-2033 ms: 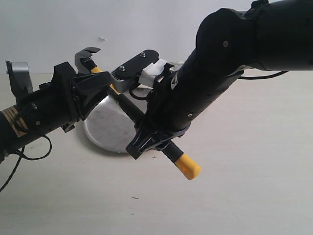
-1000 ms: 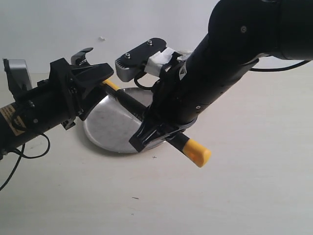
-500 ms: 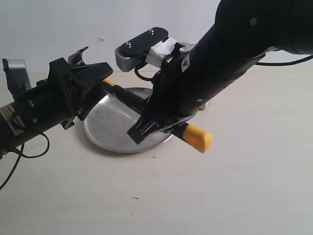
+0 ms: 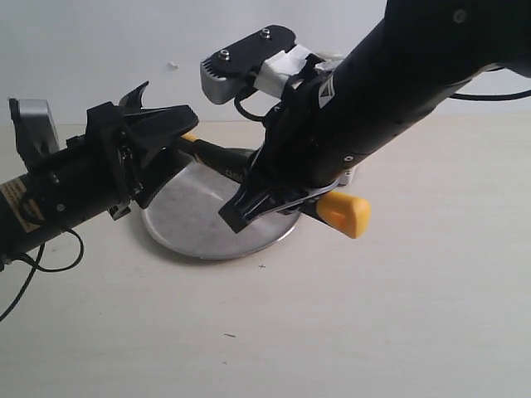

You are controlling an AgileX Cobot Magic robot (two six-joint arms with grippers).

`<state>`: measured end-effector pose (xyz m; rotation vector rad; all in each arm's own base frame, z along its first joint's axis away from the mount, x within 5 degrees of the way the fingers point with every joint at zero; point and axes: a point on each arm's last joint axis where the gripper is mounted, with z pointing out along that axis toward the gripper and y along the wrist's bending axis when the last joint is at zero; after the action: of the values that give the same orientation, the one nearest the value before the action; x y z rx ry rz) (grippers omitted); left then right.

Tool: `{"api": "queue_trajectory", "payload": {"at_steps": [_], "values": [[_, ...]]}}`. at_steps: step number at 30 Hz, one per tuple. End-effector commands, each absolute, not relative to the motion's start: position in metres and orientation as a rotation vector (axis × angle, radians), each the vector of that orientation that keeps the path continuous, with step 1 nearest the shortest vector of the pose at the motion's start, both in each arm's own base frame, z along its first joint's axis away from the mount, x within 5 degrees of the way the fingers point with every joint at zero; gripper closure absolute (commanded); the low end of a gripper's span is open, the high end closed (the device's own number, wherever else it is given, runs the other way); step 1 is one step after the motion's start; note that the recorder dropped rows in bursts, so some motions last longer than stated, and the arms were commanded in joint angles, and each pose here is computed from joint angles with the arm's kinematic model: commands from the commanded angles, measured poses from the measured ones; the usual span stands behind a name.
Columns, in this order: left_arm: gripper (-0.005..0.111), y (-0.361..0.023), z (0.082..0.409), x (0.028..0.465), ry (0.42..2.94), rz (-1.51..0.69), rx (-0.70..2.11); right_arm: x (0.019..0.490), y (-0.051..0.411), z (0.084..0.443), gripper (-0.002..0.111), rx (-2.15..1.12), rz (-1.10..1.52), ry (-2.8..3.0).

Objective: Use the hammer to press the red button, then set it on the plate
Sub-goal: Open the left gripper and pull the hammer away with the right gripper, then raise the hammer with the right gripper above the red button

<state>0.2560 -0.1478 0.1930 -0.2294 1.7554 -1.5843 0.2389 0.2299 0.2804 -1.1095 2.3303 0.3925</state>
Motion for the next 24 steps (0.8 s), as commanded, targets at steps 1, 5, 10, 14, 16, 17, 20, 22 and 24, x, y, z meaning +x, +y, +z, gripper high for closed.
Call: {"api": "queue_trajectory", "payload": {"at_steps": [1,5,10,14,16,17,20,22,24], "values": [[0.041,-0.149,0.200,0.255,1.713,-1.610,-0.179,0.241,0.231,0.297,0.108,-1.035,0.423,2.239],[0.041,-0.150,0.200,0.254,1.722,-1.617,-0.165,0.244,0.227,0.300,0.108,-0.969,0.378,2.242],[0.041,-0.151,0.203,0.251,1.722,-1.623,-0.129,0.248,0.216,0.308,0.108,-0.860,0.266,2.241],[0.044,-0.145,0.210,0.249,1.715,-1.611,-0.056,0.248,0.201,0.323,0.108,-0.752,0.187,2.211],[0.052,-0.137,0.213,0.248,1.725,-1.590,0.007,0.249,0.190,0.330,0.108,-0.684,0.169,2.224],[0.061,-0.132,0.215,0.247,1.733,-1.578,0.045,0.248,0.184,0.333,0.108,-0.652,0.163,2.231],[0.100,-0.117,0.221,0.243,1.764,-1.538,0.156,0.245,0.165,0.335,0.108,-0.569,0.142,2.240],[0.106,-0.106,0.226,0.239,1.780,-1.509,0.208,0.244,0.150,0.333,0.108,-0.502,0.122,2.253],[0.107,-0.096,0.232,0.231,1.772,-1.487,0.203,0.241,0.137,0.327,0.108,-0.464,0.096,2.268]]}}
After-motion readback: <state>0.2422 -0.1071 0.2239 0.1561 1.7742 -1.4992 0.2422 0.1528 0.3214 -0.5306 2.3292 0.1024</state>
